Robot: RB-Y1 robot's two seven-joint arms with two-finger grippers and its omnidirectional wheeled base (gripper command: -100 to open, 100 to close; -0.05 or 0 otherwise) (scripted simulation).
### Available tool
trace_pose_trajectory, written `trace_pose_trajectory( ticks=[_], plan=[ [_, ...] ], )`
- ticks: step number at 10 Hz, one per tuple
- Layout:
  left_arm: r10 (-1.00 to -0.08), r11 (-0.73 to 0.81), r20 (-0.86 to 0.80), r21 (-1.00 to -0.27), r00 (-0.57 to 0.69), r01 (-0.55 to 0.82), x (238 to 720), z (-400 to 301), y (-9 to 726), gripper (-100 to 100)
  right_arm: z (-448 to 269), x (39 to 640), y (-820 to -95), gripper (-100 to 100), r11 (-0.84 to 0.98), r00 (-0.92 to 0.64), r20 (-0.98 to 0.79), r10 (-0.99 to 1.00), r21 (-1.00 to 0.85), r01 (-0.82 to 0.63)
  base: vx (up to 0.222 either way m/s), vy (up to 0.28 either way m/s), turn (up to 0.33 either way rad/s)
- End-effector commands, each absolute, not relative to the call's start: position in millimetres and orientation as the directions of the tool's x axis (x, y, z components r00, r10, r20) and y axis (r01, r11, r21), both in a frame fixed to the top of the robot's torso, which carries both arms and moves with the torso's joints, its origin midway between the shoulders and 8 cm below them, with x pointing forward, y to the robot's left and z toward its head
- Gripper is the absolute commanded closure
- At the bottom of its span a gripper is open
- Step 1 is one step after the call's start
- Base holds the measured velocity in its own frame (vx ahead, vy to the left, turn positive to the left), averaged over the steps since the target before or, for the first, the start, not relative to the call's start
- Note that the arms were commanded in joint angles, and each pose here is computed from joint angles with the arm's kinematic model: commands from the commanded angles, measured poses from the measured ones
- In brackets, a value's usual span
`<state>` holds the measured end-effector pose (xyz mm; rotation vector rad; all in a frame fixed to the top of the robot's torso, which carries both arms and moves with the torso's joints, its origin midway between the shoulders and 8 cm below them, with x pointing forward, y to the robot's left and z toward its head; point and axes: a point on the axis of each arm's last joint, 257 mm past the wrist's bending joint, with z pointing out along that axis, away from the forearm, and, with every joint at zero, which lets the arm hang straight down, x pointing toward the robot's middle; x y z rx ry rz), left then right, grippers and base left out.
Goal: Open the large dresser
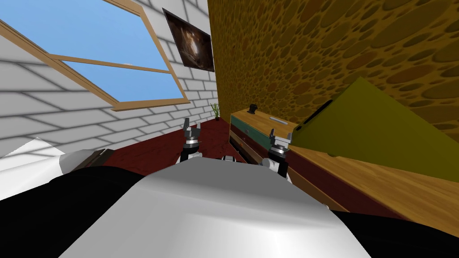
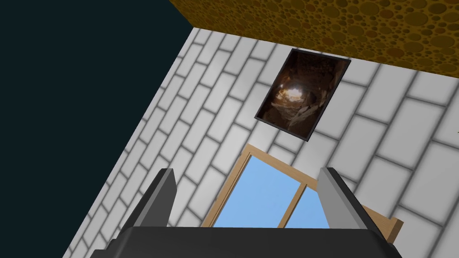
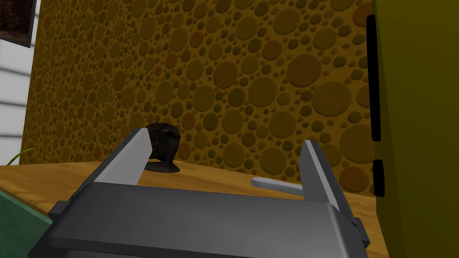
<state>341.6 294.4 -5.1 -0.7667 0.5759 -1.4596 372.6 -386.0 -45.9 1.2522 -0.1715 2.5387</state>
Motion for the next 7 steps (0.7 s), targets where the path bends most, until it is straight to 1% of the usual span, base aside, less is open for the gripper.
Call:
trace_pose_trajectory(
  ticks=[1, 2, 3, 5, 6, 7],
  plan=[
    [-0.993, -0.047, 0.106, -0.756, 0.052, 0.653, 342, -5, 294, 0, -57, 376, -397, -100, -0.955, -0.586, 0.801, 0.123, -0.065, -0.289, 0.011, 0.047, 0.068],
    [-0.993, -0.047, 0.106, -0.756, 0.052, 0.653, 342, -5, 294, 0, -57, 376, -397, -100, -0.956, -0.588, 0.801, 0.114, -0.072, -0.284, 0.012, 0.021, 0.004],
    [-0.993, -0.047, 0.106, -0.756, 0.052, 0.653, 342, -5, 294, 0, -67, 378, -406, -100, -0.952, -0.591, 0.805, 0.052, -0.138, -0.272, 0.012, 0.032, 0.113],
    [-0.993, -0.047, 0.106, -0.756, 0.052, 0.653, 342, -5, 294, 0, -67, 378, -406, -100, -0.954, -0.599, 0.800, 0.021, -0.164, -0.253, 0.016, 0.028, 0.024],
    [-0.993, -0.047, 0.106, -0.756, 0.052, 0.653, 342, -5, 294, 0, -78, 380, -416, -100, -0.942, -0.601, 0.798, -0.041, -0.230, -0.242, 0.011, 0.041, 0.114],
    [-0.993, -0.047, 0.106, -0.756, 0.052, 0.653, 342, -5, 294, 0, -78, 380, -416, -100, -0.941, -0.607, 0.792, -0.063, -0.249, -0.228, 0.020, 0.040, 0.054]
  ],
)
